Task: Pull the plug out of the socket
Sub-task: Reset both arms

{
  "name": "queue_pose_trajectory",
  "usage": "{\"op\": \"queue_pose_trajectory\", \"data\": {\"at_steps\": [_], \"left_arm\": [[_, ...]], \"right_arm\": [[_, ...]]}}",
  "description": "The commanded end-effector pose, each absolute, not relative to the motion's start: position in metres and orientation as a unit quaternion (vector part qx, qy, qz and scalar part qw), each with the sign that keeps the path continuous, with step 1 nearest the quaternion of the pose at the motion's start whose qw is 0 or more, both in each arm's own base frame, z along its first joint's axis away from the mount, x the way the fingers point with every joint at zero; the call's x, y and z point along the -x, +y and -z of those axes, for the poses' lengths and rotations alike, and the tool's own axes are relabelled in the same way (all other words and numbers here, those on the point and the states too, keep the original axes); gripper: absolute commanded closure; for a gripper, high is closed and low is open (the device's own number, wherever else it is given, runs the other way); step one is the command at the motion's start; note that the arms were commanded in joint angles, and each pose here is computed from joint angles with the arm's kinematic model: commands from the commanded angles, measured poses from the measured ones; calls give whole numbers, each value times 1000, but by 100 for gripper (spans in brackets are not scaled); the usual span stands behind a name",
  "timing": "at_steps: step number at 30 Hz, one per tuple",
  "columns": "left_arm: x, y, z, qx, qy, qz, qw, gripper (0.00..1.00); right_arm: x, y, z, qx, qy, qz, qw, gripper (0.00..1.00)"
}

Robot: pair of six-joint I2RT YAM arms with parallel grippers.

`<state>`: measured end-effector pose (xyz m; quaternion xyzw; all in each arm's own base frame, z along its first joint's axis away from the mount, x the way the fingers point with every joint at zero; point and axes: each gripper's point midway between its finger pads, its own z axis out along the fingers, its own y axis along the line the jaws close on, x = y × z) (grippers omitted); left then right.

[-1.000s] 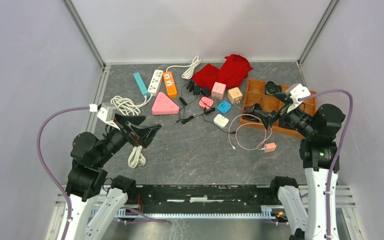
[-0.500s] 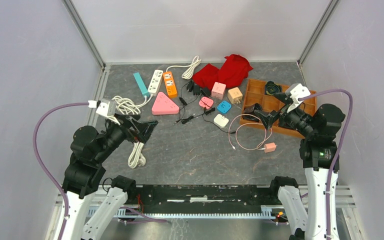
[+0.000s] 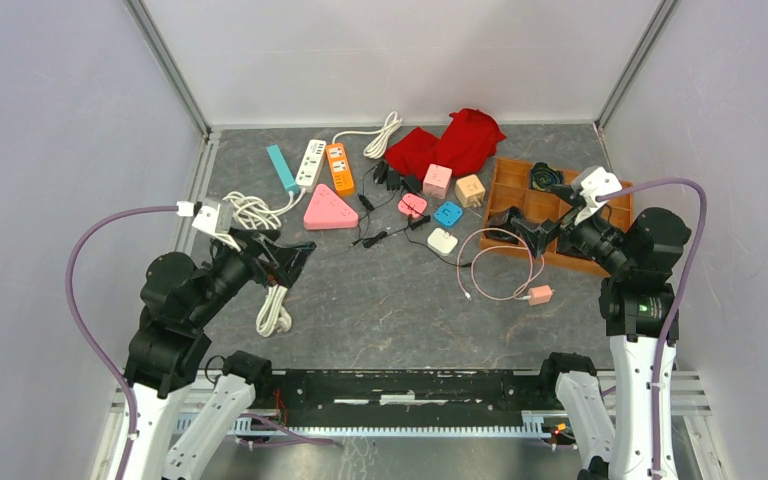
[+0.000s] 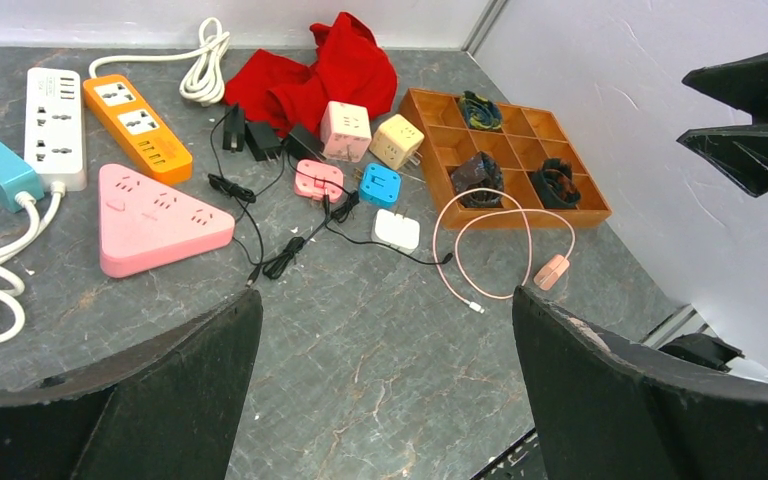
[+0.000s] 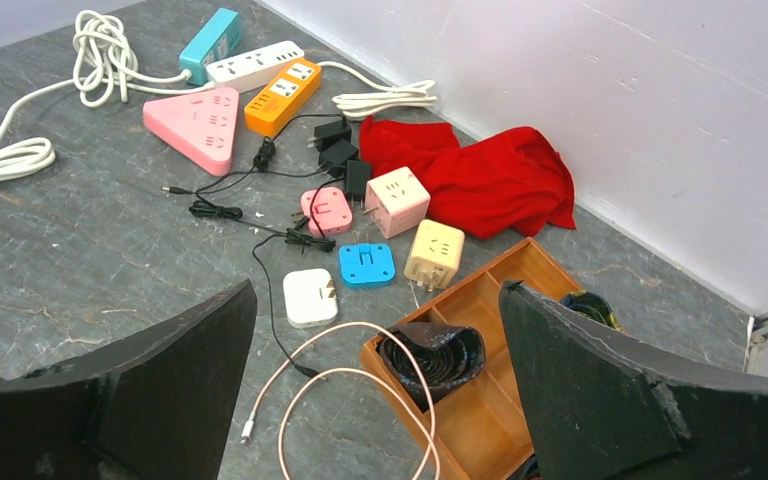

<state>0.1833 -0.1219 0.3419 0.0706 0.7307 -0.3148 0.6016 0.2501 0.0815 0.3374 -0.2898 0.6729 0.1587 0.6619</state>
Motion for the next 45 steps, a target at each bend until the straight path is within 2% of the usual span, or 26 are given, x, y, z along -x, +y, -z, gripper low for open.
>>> {"op": "queue_pose_trajectory", "data": {"at_steps": [1,45], "left_arm": [[-176,-121,-358,-84,714,318,618,0],[-161,-131,-345,-90,714,356,596,0]], "right_arm": [[-248,81,-348,300,661,-148,672,2],[-252,72,-341,291,667,-128,674,2]]}}
